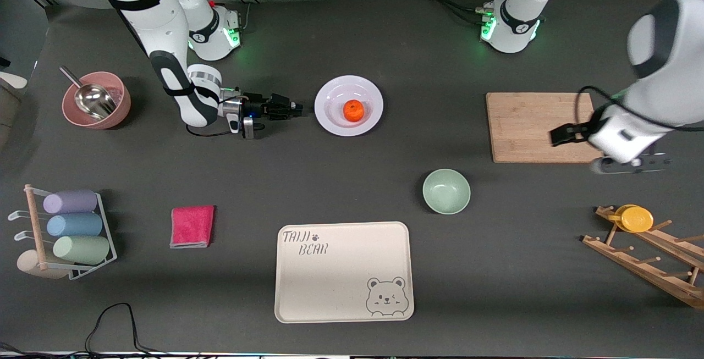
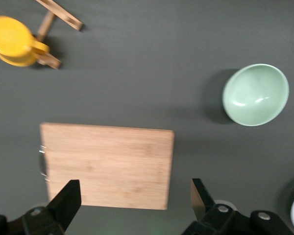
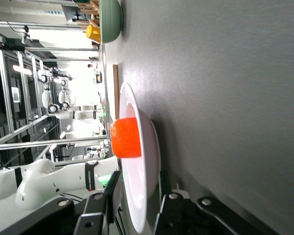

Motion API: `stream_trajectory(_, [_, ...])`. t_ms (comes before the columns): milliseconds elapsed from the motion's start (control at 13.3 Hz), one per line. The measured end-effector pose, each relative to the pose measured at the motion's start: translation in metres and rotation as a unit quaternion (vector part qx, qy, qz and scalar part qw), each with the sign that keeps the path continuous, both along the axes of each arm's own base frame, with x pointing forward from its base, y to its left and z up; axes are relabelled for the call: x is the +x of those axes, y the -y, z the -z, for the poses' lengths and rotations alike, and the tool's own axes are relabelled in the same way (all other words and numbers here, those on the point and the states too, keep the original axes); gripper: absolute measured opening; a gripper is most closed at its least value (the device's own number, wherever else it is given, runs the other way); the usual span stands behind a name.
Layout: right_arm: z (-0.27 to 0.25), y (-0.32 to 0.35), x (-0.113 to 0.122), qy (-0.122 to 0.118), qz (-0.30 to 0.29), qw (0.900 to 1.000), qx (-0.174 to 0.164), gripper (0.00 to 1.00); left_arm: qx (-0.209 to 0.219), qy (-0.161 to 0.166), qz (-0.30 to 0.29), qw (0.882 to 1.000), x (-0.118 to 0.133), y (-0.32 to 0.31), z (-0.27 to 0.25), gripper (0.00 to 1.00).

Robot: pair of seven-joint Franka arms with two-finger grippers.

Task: Place orange and plate with both arms
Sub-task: 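Drag the white plate by its rim with the right gripper onto the bear tray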

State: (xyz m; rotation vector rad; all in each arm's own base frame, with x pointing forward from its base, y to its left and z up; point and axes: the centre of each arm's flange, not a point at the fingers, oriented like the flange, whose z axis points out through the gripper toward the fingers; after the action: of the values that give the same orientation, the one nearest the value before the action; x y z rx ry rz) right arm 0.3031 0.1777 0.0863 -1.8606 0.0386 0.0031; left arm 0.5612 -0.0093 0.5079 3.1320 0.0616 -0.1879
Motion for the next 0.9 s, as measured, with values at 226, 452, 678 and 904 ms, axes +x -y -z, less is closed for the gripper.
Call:
stream_trajectory(226, [0.005,-0.017,-0.003,0.004,0.002,1.000,0.003,0.38,-0.003,-0.005,-0.011,1.000,-0.016,-0.043,-0.022,1.00])
stream_trajectory(452, [0.008,-0.030,-0.002,0.009,0.011,1.000,0.001,0.38,0.001,-0.012,-0.011,1.000,-0.025,-0.041,-0.040,1.00])
stream_trajectory(678, [0.008,-0.046,-0.004,0.010,0.011,1.000,-0.001,0.38,0.005,-0.011,-0.013,1.000,-0.025,-0.029,-0.043,1.00])
stream_trajectory(904, [0.009,-0.047,-0.003,0.011,0.011,1.000,-0.002,0.36,0.006,-0.010,-0.016,1.000,-0.024,-0.029,-0.043,1.00])
